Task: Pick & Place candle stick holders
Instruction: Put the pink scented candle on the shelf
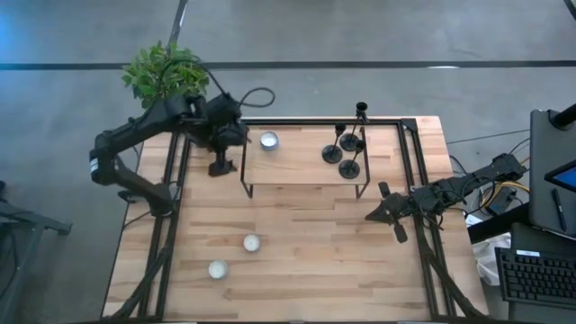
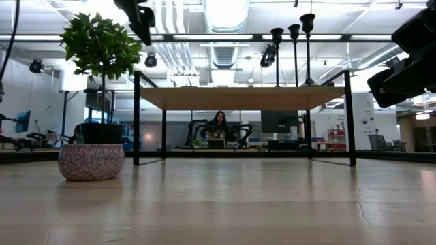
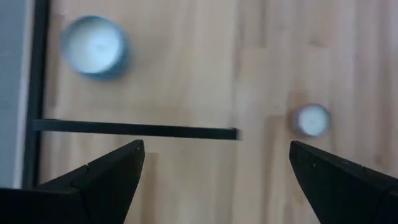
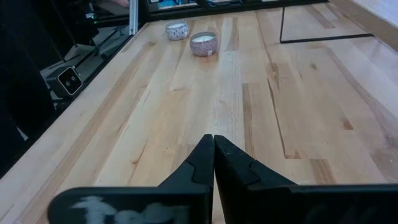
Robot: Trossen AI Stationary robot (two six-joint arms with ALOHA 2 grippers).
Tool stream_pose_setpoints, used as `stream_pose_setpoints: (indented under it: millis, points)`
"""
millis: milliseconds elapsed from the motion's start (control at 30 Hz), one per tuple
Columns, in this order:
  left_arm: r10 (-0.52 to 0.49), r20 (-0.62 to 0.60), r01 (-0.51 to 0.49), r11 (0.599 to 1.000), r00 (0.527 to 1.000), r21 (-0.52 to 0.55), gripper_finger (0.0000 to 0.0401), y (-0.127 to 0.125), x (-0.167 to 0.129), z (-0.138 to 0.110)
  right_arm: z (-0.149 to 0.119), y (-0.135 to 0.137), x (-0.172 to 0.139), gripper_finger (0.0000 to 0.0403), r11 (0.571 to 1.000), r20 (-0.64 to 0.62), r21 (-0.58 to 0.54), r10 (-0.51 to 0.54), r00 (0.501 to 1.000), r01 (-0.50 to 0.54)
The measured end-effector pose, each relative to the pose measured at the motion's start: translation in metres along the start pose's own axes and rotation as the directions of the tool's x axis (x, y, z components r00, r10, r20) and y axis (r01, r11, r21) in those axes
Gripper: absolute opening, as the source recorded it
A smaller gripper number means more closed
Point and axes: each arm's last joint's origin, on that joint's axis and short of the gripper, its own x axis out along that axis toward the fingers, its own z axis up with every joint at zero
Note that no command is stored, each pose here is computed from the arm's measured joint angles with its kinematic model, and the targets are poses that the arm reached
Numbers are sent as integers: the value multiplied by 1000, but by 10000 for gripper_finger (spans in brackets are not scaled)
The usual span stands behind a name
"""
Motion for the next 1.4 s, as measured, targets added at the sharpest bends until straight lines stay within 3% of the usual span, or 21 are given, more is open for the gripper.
stream_pose_setpoints:
  millis: [167,567,800,933,1100,1233,1400]
  points:
    - [-109,9,109,994,994,-12,397,-24,10,-16,0,0,0,8,1000,0,0,0,1000,0]
    - [-186,-75,178,979,980,-102,397,-61,69,-67,0,0,0,8,1000,0,0,0,1000,0]
    - [-207,-32,199,965,978,-171,397,-72,105,-90,0,0,0,8,1000,0,0,0,1000,0]
    - [-246,7,238,929,969,-285,397,-74,124,-103,0,0,0,8,1000,0,0,1,1000,-1]
    - [-267,50,267,897,962,-353,397,-75,148,-118,0,0,0,8,1000,1,0,0,1000,0]
    - [-321,112,340,879,940,-335,397,-76,161,-124,0,0,0,8,1000,1,0,0,1000,0]
    - [-338,92,347,860,937,-373,397,-77,167,-128,0,0,0,8,1000,0,0,1,1000,-1]
